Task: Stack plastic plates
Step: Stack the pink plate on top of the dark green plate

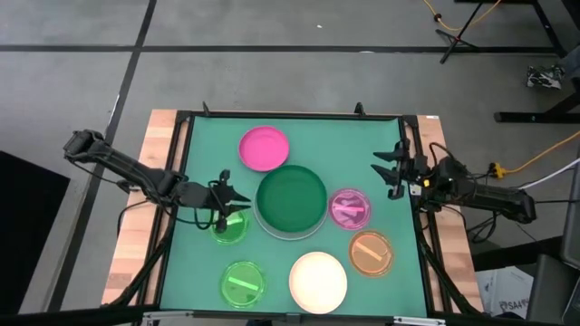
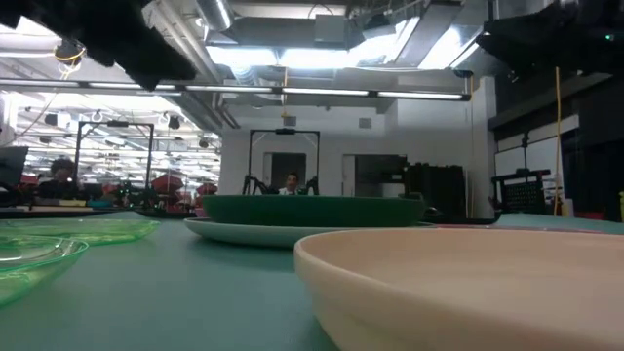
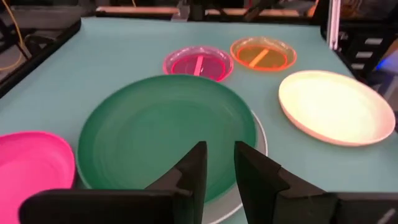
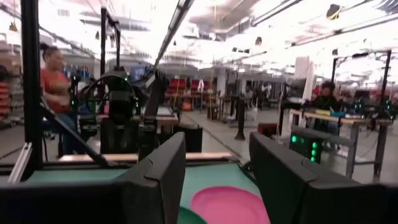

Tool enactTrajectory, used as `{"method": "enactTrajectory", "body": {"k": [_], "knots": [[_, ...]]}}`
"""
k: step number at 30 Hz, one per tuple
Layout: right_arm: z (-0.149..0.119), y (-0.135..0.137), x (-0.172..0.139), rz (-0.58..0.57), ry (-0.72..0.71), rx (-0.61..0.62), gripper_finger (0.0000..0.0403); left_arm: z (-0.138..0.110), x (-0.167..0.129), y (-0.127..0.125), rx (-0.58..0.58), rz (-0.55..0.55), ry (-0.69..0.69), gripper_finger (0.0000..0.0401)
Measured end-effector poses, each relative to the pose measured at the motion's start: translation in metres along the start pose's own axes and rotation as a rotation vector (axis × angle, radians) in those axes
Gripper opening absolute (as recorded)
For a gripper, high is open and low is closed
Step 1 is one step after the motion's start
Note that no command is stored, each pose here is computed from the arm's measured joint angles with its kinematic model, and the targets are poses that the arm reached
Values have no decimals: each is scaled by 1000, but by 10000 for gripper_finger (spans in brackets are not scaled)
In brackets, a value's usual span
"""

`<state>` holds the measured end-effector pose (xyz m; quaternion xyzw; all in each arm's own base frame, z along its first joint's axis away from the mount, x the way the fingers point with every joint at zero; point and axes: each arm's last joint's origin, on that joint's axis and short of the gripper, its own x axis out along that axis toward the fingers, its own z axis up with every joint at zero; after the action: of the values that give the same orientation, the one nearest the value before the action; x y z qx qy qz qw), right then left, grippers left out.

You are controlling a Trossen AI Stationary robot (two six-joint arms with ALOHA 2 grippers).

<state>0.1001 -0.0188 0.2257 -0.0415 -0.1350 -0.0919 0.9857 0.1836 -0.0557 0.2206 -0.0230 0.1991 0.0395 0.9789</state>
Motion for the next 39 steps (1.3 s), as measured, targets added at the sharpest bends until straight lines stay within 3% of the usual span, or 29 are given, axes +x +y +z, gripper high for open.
{"method": "enactTrajectory", "body": {"k": [11, 17, 23, 39], "knots": [[13, -3, 41, -39, 165, -6, 170, -12, 3, 3, 1, 45, -20, 74], [15, -5, 73, -108, 288, -21, 170, -10, 5, 11, 14, 141, -33, 74], [15, -6, 102, -89, 387, -130, 170, -8, 9, 31, -14, 276, -37, 74], [2, -6, 154, -74, 490, -141, 170, -5, 14, 91, -118, 433, -13, 74]]}}
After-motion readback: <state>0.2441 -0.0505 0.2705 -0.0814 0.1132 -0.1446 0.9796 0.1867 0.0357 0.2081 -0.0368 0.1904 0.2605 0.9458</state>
